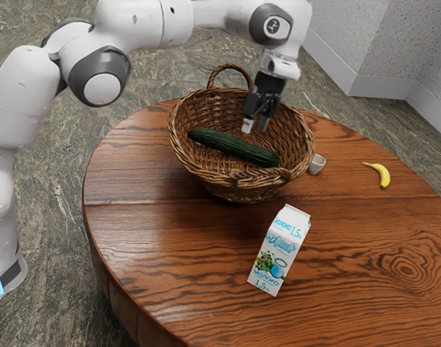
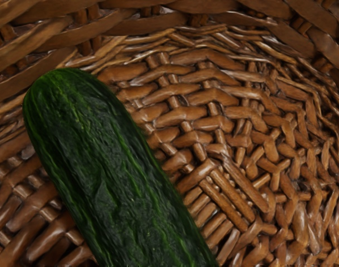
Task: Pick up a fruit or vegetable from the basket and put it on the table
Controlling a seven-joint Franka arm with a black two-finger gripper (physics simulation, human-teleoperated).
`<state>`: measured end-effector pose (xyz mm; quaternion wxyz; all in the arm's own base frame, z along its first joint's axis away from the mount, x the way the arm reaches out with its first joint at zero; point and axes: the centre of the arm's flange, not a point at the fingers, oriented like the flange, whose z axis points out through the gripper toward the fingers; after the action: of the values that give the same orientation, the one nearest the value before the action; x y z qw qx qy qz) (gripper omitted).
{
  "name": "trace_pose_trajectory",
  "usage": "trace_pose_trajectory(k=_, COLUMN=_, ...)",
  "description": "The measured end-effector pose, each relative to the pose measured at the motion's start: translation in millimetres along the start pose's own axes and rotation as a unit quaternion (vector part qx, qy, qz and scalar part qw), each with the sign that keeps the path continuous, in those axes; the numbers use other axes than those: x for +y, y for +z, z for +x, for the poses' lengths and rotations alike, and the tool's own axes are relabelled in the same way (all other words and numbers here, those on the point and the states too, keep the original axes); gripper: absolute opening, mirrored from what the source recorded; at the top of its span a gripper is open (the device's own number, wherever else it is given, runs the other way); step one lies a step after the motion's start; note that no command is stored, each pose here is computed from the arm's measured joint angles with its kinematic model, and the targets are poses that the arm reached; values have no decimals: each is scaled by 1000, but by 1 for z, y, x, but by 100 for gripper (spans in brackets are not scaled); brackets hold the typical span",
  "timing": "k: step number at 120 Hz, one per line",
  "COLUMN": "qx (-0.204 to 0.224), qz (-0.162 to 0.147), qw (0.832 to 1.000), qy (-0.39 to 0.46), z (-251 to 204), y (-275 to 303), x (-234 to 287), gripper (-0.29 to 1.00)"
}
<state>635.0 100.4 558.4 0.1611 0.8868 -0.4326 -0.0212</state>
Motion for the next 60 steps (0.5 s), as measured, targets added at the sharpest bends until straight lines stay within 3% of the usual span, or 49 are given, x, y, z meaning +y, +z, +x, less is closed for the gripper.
trace_pose_trajectory(k=25, qx=-28, qz=-5, qw=1000, qy=10, z=-40, y=3, x=59, gripper=70)
trace_pose_trajectory(k=60, qx=-49, qz=54, qw=996, qy=41, z=-22, y=24, x=46, gripper=70)
